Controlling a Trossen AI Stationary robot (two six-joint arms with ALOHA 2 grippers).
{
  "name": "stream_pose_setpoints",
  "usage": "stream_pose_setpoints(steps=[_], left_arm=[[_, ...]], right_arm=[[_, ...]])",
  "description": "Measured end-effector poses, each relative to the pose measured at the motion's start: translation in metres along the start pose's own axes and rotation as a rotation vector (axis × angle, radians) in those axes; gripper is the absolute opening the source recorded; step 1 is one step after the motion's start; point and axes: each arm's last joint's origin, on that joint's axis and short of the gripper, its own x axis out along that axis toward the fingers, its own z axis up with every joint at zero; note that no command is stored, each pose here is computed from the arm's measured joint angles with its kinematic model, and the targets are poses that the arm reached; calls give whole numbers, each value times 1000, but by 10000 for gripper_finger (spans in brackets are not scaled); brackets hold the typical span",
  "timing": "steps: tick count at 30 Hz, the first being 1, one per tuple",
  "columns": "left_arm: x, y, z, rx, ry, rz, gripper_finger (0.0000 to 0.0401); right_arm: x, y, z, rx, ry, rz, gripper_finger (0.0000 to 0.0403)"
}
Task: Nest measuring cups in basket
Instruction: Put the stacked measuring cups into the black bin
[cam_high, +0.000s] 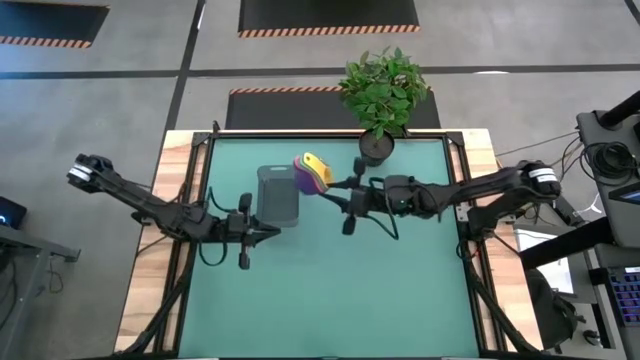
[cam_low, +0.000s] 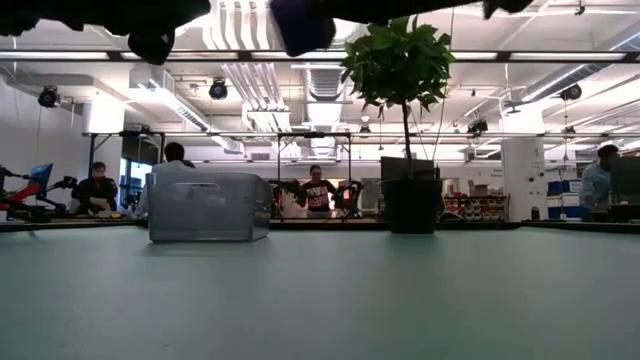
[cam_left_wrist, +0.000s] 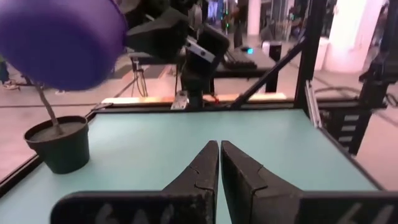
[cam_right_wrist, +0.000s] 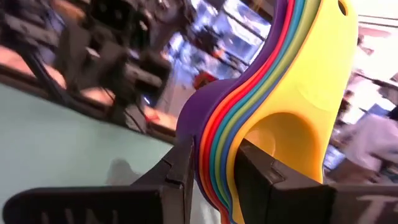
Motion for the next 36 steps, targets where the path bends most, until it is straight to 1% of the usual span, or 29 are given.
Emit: stream_pose_setpoints(steps=[4, 6, 8, 17, 22, 36], left_arm=[[-1, 0, -6, -13, -11, 0, 0], [0, 0, -7, -20, -10, 0, 0], [0, 0, -7, -23, -9, 0, 0], [0, 0, -7, -25, -7, 1, 0], [0, 0, -8, -24, -5, 1, 0], [0, 0, -8, -23, -2, 1, 0]], right_arm=[[18, 4, -14, 30, -89, 28, 75], [27, 7, -21, 34, -119, 17, 75], [35, 10, -29, 32, -108, 16, 75], [61, 14, -31, 19, -86, 20, 75], [65, 10, -28, 16, -65, 28, 75], [65, 10, -28, 14, -61, 28, 75]])
